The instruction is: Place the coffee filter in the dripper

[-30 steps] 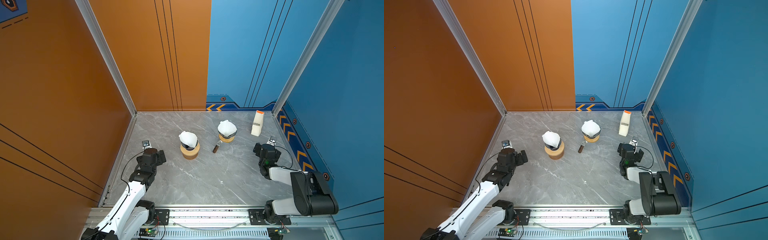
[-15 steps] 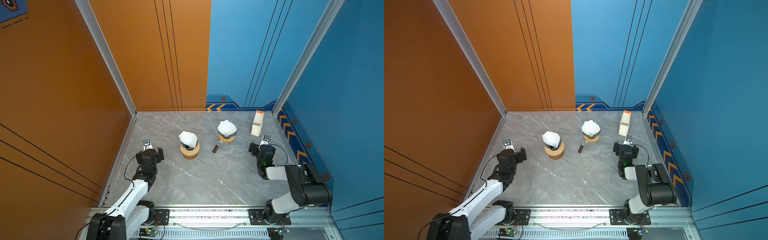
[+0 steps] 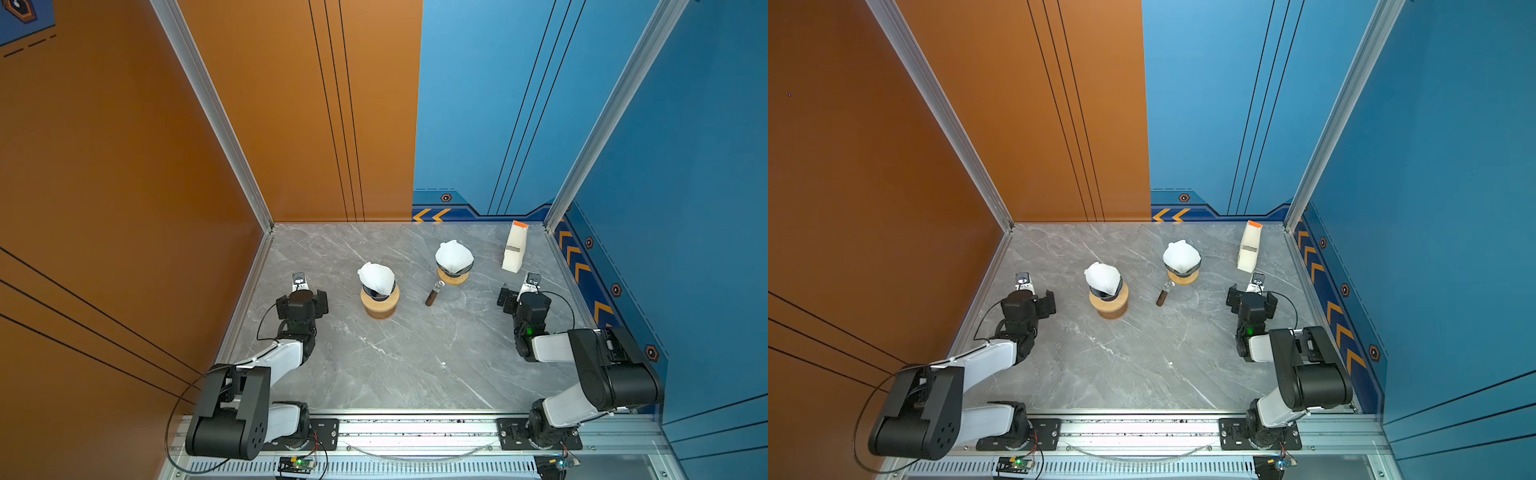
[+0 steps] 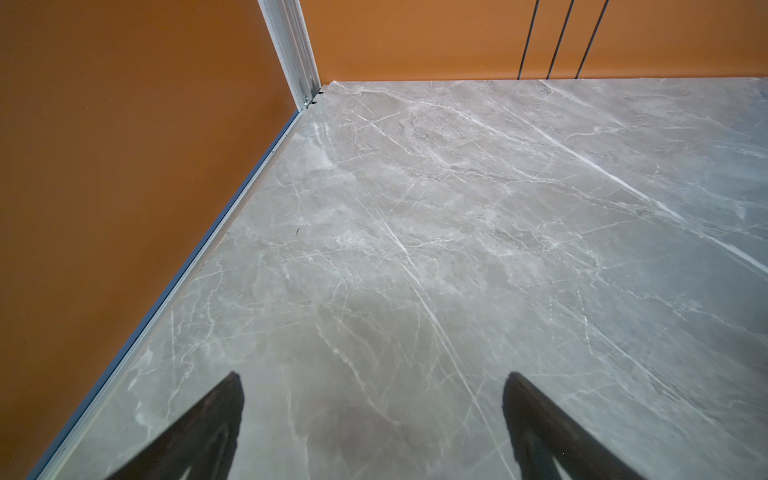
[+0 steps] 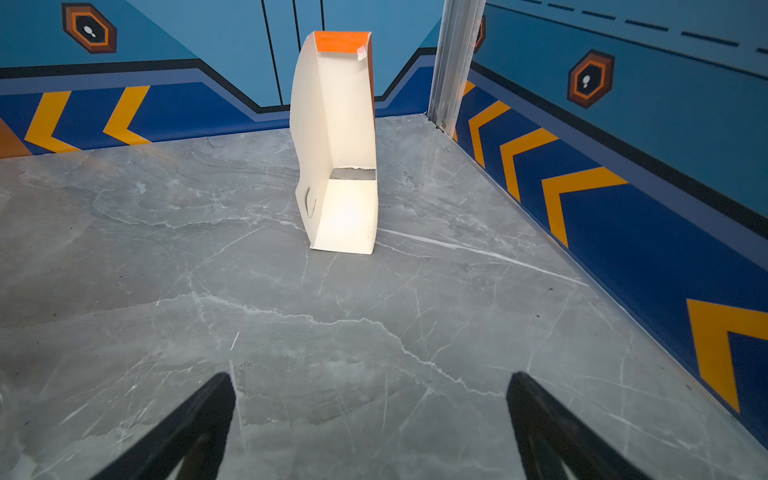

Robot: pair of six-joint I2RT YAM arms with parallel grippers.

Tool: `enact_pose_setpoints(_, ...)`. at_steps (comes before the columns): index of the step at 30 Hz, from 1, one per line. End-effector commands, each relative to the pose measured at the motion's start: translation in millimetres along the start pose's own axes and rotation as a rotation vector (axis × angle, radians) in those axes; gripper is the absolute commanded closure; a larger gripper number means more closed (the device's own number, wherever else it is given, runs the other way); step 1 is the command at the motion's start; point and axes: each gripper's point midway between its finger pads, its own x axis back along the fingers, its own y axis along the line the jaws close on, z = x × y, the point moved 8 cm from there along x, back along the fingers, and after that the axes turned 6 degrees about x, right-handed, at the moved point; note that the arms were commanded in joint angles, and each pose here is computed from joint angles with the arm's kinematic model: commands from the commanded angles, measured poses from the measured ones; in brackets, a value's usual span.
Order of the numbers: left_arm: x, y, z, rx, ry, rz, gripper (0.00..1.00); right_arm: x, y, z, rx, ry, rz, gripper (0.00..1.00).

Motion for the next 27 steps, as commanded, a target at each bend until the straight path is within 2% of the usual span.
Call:
enact_pose_setpoints(1,-11.7,-9.8,-17.2,0.016,-0.064,0.065,0.02,-1.4,2.6,-5.0,0.011,-0.024,-0.007,0.0)
enact_pose_setpoints(6,-22.7,-15.5,-7.1,0.001,-0.031,0.101,0.02,-1.3,2.5,-5.0,0.011,-0.024,-0.007,0.0)
enact_pose_setpoints(13,-23.6,-20.2,8.8,-0.015,-0.05,0.217,0.02,-1.4,2.3,-4.7,0.012,-0.023,-0.006,0.0)
enact_pose_setpoints(14,-22.9,-21.3,9.8,-0.016,-0.082,0.234,0.02,-1.4,2.2,-4.9,0.011,-0.024,-0.005,0.0)
enact_pose_setpoints(27,-23.5,-18.4,9.9,-0.006,-0.072,0.217,0.02,-1.3,2.5,-4.9,0.011,-0.024,-0.006,0.0)
